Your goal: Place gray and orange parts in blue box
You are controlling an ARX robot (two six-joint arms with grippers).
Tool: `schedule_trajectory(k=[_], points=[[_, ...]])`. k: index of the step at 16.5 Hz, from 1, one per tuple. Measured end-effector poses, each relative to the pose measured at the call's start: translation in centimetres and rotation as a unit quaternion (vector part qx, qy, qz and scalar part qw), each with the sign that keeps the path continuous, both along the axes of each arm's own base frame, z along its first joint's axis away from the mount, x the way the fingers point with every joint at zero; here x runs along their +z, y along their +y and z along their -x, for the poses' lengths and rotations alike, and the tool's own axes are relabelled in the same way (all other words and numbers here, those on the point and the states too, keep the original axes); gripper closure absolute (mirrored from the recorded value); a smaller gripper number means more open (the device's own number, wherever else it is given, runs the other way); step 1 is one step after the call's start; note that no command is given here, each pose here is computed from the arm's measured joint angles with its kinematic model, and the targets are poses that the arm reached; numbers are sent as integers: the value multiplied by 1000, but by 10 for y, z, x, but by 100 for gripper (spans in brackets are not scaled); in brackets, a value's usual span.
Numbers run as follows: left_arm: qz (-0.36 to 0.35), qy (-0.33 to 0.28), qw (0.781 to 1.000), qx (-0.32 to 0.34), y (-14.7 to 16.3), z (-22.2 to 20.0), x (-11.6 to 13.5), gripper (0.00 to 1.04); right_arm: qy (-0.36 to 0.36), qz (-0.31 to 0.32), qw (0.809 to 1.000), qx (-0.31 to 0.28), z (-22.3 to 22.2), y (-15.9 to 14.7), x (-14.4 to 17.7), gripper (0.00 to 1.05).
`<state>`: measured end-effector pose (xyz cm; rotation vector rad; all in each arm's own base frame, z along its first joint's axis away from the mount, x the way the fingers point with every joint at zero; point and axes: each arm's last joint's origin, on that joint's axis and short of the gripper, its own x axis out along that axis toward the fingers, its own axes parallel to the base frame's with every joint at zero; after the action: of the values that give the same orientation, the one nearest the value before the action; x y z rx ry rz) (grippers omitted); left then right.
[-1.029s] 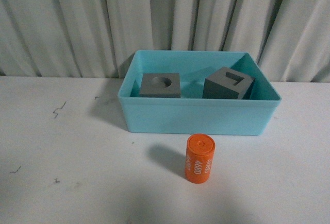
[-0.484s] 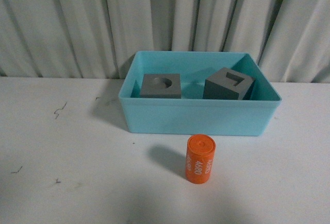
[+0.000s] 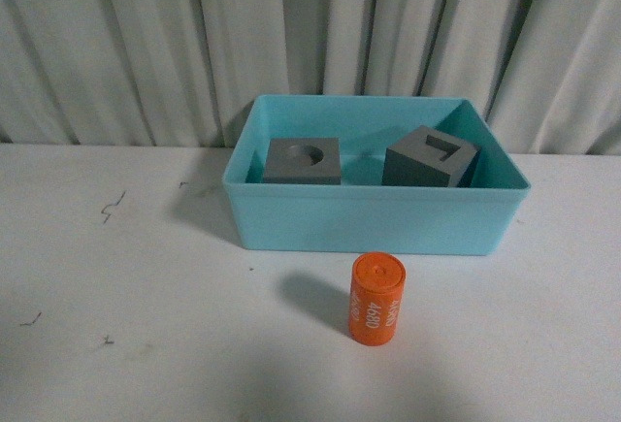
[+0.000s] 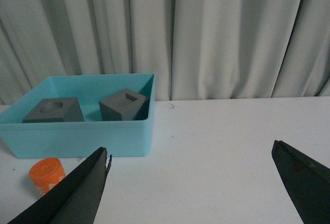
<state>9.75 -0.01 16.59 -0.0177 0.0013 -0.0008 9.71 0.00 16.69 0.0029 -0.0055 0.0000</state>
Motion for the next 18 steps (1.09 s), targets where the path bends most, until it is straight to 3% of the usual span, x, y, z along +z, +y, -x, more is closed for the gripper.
schedule_trajectory(k=[2, 3, 7, 8, 9, 10, 11, 12, 14, 16, 18], points=[[0, 0, 1000, 0, 0, 0, 0, 103, 0, 0, 1000, 0, 0, 0, 0, 6], [0, 0, 1000, 0, 0, 0, 0, 98, 0, 0, 1000, 0, 0, 0, 0, 6], [0, 0, 1000, 0, 0, 0, 0, 60, 0, 0, 1000, 0, 0, 0, 0, 6], [0, 0, 1000, 0, 0, 0, 0, 45, 113, -31, 993, 2, -3, -3, 0, 6], [0, -1, 1000, 0, 0, 0, 0, 31, 145, -51, 988, -13, -30, -16, 26, 6], [0, 0, 1000, 0, 0, 0, 0, 22, 115, -45, 992, 7, -50, -20, 54, 6], [0, 0, 1000, 0, 0, 0, 0, 5, 80, -2, 990, 118, -96, -8, 100, 6], [0, 0, 1000, 0, 0, 0, 0, 7, 113, 21, 977, 178, -119, 5, 104, 6], [0, 0, 1000, 0, 0, 0, 0, 7, 238, 100, 912, 320, -153, 62, 58, 6], [0, 0, 1000, 0, 0, 0, 0, 7, 242, 148, 884, 370, -158, 99, 42, 6], [0, 0, 1000, 0, 0, 0, 0, 7, 247, 169, 874, 382, -165, 124, 28, 6]])
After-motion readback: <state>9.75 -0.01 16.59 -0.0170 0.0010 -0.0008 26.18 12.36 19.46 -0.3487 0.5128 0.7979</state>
